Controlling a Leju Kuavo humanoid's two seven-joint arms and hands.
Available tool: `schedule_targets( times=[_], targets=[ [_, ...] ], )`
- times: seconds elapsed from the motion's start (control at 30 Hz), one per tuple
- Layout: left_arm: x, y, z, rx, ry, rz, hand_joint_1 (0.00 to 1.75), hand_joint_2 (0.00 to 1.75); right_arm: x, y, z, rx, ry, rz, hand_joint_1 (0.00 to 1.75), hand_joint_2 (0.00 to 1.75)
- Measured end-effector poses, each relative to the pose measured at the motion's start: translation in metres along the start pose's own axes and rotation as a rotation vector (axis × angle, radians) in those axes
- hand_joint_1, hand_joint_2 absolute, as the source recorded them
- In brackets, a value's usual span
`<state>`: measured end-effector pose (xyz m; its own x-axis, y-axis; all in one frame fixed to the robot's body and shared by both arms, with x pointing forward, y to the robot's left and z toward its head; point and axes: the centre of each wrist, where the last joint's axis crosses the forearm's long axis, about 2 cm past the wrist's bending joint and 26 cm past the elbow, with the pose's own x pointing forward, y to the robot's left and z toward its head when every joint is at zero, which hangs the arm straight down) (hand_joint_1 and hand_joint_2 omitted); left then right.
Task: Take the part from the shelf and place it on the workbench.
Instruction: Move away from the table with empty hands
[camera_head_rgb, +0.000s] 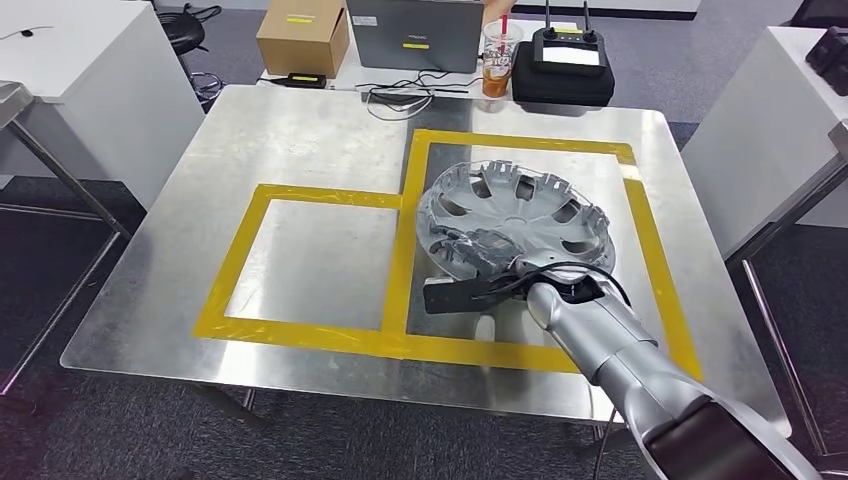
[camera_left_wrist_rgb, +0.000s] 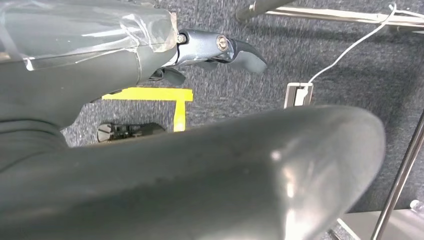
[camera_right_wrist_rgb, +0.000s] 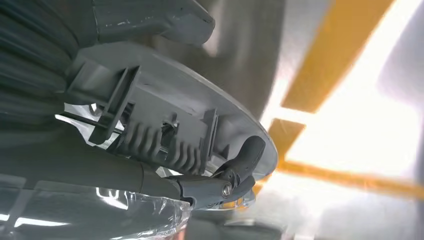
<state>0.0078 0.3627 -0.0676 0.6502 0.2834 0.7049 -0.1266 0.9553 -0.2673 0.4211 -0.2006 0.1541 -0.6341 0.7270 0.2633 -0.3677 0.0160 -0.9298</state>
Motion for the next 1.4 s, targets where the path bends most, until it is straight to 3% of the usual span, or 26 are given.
schedule_targets(
  times=[0.27, 0.8, 1.27, 1.4],
  targets=[
    [0.002, -0.004, 0.003, -0.001, 0.009, -0.012, 0.00, 0.00, 0.009, -0.014, 0.010, -0.221, 0.040, -0.160, 1.75, 1.75],
    [0.006, -0.004, 0.002, 0.004, 0.004, -0.020, 0.00, 0.00, 0.010, -0.018, 0.017, -0.287, 0.039, -0.196, 1.75, 1.75],
    [0.007, -0.001, 0.002, 0.018, -0.005, -0.042, 0.00, 0.00, -0.003, -0.019, 0.020, -0.202, 0.165, -0.106, 1.75, 1.75],
    [0.007, 0.005, -0.001, 0.032, -0.003, -0.058, 0.00, 0.00, -0.011, -0.020, 0.016, -0.046, 0.217, -0.035, 1.75, 1.75]
  ],
)
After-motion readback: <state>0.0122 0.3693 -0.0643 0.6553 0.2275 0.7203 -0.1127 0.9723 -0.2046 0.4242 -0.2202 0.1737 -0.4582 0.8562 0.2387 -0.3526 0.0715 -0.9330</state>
